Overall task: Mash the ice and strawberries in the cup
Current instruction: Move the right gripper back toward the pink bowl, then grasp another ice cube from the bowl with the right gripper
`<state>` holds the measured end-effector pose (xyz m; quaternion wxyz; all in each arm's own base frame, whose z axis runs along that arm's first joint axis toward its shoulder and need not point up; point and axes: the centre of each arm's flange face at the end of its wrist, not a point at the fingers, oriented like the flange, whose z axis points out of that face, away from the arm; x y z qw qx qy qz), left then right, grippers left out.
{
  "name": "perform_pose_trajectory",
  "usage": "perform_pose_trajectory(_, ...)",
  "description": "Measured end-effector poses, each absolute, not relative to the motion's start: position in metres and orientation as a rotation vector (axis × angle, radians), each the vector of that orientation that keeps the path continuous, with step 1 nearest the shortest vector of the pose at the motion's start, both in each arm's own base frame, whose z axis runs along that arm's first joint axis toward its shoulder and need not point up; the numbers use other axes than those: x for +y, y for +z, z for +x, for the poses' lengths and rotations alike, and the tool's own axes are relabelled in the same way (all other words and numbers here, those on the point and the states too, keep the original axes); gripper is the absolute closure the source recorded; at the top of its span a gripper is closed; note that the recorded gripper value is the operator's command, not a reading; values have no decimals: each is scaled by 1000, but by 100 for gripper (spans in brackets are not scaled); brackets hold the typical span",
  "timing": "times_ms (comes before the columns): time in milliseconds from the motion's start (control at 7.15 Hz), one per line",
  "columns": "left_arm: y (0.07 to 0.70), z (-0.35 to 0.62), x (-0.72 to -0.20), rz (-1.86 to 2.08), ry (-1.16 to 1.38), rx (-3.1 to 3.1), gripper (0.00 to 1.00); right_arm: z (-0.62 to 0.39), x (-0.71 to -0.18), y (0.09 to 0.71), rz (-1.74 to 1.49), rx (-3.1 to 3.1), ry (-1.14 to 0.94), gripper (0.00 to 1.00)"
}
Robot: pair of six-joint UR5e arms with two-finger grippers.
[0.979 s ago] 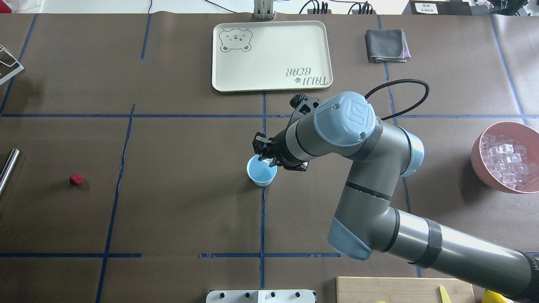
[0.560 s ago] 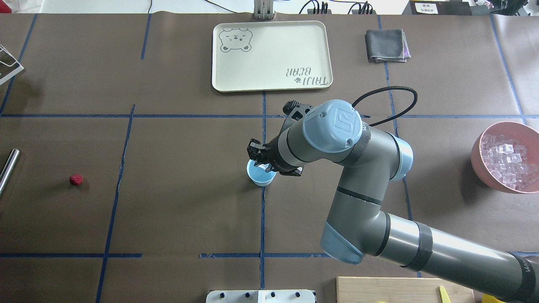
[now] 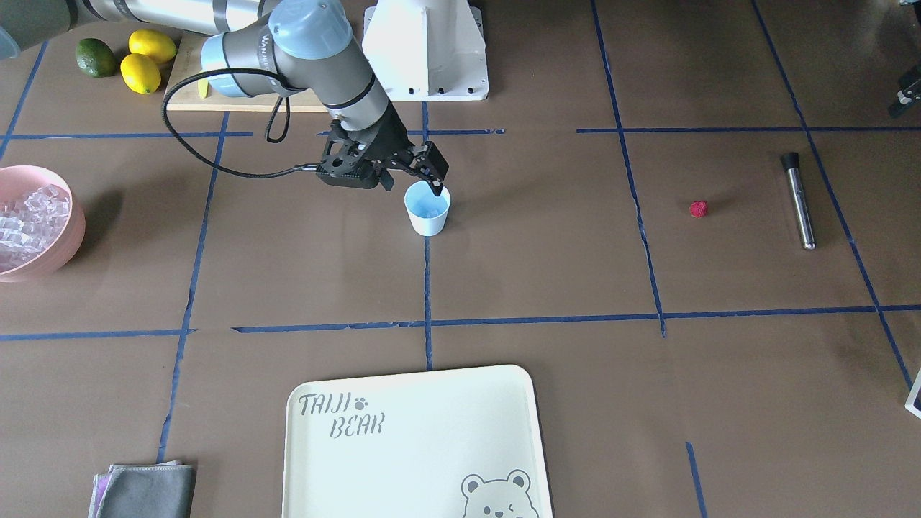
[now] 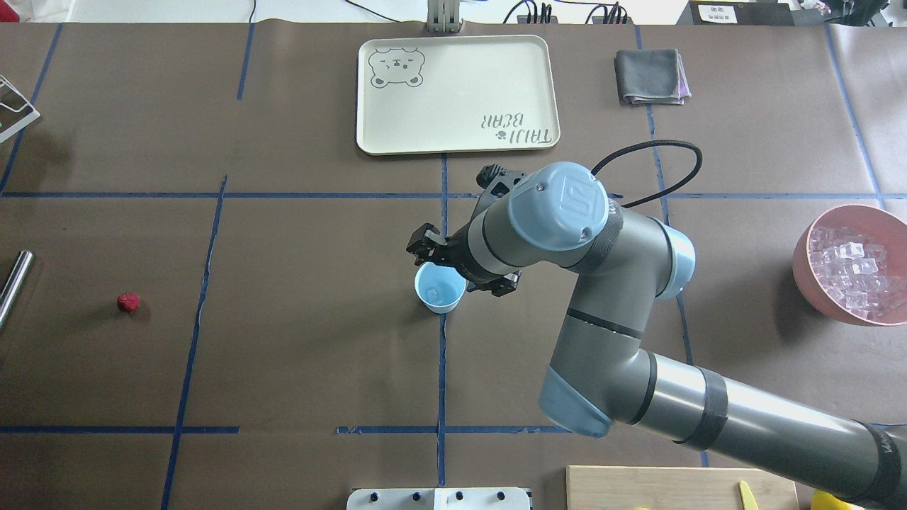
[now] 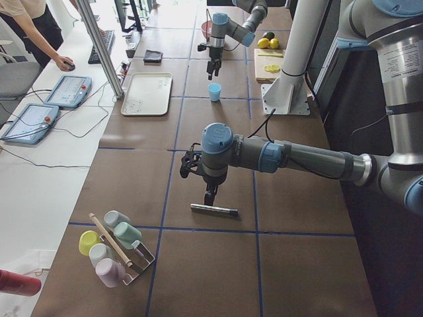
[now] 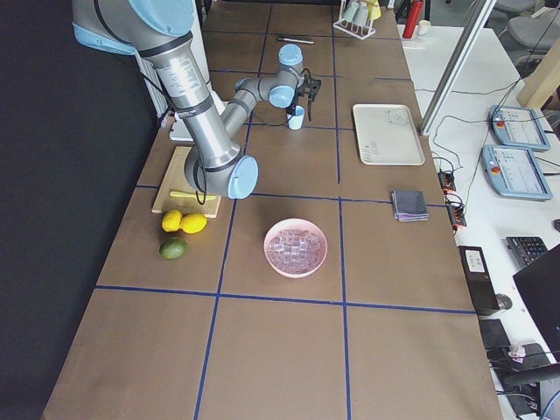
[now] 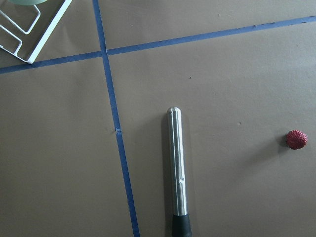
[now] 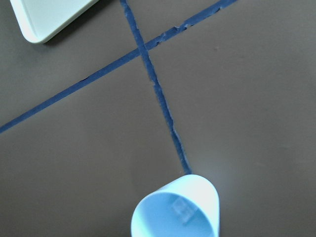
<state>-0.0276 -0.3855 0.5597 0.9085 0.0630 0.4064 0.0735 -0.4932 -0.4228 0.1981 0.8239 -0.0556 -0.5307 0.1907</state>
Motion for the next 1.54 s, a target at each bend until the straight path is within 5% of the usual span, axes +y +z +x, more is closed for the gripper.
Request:
perform_pose_trajectory(979, 556, -27, -381, 145, 162, 859, 0, -135, -452, 482, 70, -928, 6, 0)
perform_pose_trajectory(1539, 556, -27, -381, 145, 164, 860, 0, -93, -455, 589, 52, -841, -92, 0)
